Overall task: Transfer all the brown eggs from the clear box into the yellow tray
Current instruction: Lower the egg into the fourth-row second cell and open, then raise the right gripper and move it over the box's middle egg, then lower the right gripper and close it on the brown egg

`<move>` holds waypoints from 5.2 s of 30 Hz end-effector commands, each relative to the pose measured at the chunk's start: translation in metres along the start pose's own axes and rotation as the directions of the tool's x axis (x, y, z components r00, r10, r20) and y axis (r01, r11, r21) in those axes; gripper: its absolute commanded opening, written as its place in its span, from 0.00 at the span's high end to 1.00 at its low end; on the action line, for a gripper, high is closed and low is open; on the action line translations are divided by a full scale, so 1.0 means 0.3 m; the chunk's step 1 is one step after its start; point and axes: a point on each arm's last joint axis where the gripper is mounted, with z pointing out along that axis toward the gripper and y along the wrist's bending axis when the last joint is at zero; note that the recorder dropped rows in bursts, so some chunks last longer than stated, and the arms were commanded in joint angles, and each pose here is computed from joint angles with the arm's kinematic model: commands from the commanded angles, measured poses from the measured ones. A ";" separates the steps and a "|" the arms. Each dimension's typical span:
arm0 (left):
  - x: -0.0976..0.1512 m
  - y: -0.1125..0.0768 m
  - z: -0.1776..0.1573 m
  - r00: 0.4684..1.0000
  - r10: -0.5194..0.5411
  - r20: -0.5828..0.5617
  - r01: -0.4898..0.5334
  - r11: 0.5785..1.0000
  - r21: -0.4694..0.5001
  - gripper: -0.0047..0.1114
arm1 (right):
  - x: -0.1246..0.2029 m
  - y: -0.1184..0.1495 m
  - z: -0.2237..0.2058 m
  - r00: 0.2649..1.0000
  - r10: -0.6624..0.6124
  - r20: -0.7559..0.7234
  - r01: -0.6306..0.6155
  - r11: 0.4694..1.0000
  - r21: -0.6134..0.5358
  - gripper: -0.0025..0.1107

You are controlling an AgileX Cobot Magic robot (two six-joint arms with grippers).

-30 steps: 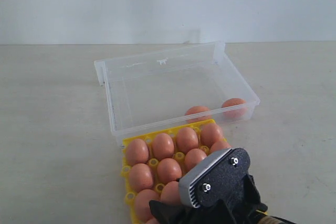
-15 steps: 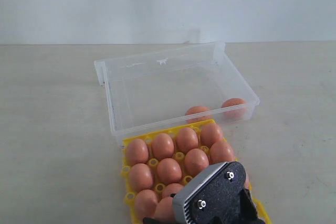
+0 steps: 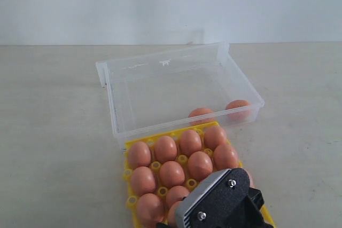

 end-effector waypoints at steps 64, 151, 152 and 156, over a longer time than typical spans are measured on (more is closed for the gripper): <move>0.001 0.000 0.001 1.000 0.006 0.009 -0.006 1.000 0.001 0.92 | -0.890 -1.075 -0.114 0.671 -0.379 0.637 -0.532 0.351 0.770 0.98; 0.001 0.000 0.001 1.000 0.006 0.009 -0.006 1.000 0.001 0.92 | -0.468 -0.788 0.621 0.542 -0.570 -0.617 0.365 0.821 -0.438 0.71; 0.001 0.000 0.001 1.000 0.006 0.009 -0.006 1.000 0.001 0.92 | -0.468 -0.789 0.621 0.539 -0.572 -0.618 0.368 0.820 -0.438 0.78; 0.001 0.000 0.001 1.000 0.006 0.009 -0.006 1.000 0.001 0.92 | -0.468 -0.794 0.621 0.533 -0.572 -0.623 0.378 0.820 -0.429 0.98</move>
